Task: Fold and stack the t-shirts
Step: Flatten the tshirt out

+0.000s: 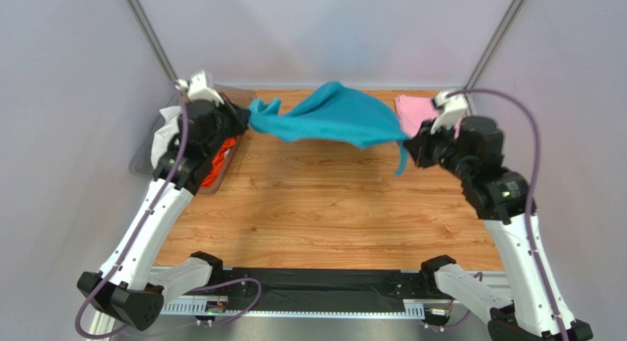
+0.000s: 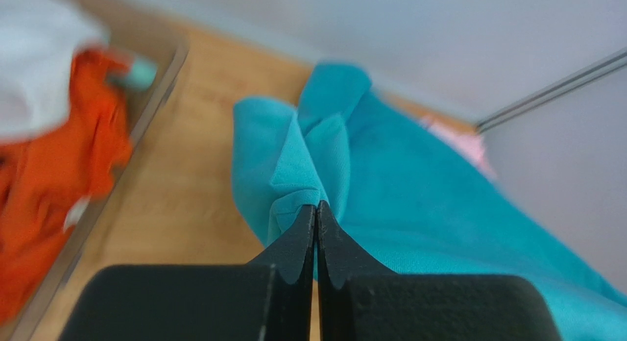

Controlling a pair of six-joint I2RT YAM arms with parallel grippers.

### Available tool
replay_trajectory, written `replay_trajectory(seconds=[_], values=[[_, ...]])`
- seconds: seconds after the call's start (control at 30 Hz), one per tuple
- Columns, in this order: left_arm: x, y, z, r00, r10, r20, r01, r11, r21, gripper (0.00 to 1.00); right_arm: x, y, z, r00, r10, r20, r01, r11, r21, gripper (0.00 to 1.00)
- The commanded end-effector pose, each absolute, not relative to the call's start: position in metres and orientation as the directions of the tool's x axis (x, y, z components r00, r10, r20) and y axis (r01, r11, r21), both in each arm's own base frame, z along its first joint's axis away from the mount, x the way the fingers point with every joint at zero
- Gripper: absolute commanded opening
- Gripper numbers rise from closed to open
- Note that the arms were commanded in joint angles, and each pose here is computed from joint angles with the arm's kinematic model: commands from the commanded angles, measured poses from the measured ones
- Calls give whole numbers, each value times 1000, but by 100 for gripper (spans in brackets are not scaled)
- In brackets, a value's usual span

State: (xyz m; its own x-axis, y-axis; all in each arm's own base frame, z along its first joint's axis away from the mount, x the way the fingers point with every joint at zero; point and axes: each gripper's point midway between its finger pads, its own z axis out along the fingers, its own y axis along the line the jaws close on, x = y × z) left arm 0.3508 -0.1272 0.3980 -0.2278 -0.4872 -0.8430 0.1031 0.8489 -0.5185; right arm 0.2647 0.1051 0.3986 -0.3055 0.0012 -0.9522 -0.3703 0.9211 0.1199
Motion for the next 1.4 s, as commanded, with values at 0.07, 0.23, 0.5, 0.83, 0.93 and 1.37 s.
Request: replay_trajectory(seconds=[0.07,0.23,0.5,0.83,0.93,1.37], values=[[326,-118,226,-469,-492,-734,-112,857,-503,2,199,146,237,-669,9,-743,-376,858,349,4],[283,-128,142,-650,-467,-599,-147,851,-504,39,148,174,166,-827,-1,-562,-359,771,526,34],[260,-128,127,-704,-474,-528,-193,844,-500,100,148,166,163,-829,8,-560,-328,803,497,100],[247,-164,111,-785,-391,-480,-125,860,-495,100,206,167,144,-815,24,-579,-239,896,374,100],[244,-183,99,-821,-356,-447,-101,861,-499,100,231,166,126,-823,20,-567,-189,933,307,100],[247,-169,48,-860,-306,-408,-178,930,-323,100,223,177,31,-928,-31,-370,-131,960,247,100]])
